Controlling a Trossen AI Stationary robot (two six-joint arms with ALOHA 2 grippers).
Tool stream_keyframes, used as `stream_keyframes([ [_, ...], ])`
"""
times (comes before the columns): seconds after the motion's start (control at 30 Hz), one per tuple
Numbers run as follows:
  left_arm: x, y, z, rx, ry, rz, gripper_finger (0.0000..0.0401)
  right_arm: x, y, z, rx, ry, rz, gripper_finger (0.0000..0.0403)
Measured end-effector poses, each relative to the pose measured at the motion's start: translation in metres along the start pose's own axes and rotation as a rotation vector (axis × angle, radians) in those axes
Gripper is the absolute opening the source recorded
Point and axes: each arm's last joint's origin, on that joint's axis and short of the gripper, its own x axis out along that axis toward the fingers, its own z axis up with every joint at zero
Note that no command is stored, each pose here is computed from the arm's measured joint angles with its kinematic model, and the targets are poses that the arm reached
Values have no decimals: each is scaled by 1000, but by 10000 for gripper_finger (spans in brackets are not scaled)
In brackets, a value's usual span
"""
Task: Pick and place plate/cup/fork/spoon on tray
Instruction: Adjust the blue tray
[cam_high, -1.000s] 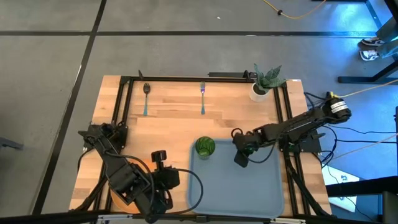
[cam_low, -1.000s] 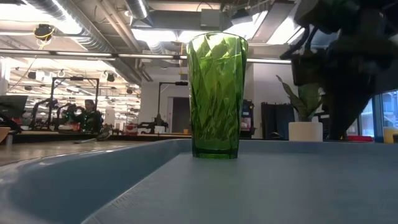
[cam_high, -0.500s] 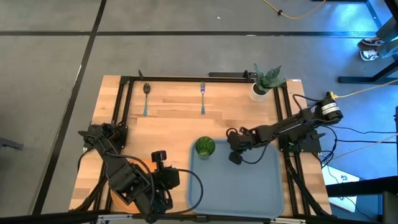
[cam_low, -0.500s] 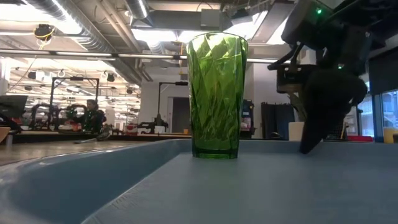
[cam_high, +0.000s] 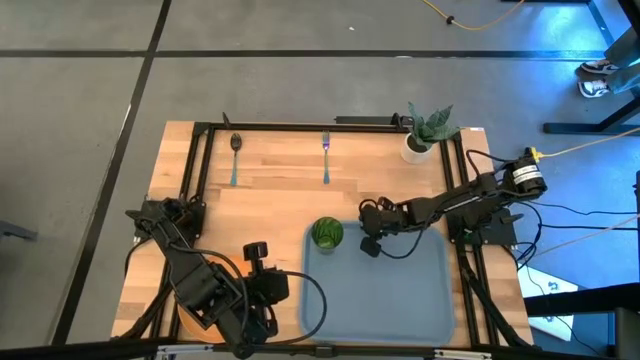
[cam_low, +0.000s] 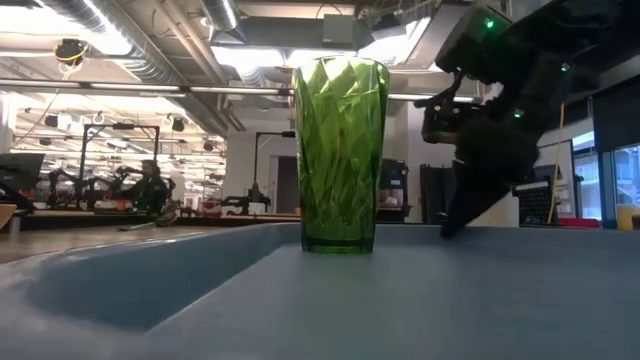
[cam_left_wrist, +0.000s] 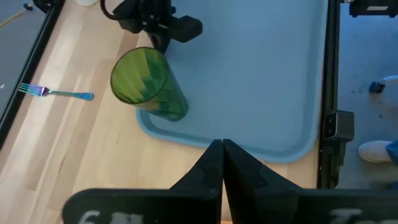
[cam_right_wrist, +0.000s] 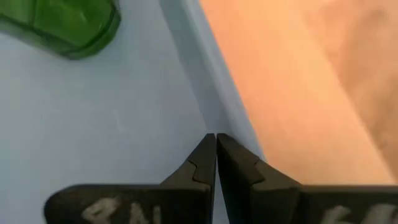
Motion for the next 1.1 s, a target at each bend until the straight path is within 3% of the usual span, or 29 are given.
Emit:
stream_keyframes([
  [0.63,0,0,0,1,0,0,1,6,-30,25,-17,-110,-60,21],
  [0.87,0,0,0,0,0,0,1,-10,-13,27,-83,-52,142,21],
  [1.1,0,0,0,0,1,0,1,-12,-2,11,-143,91,174,21],
])
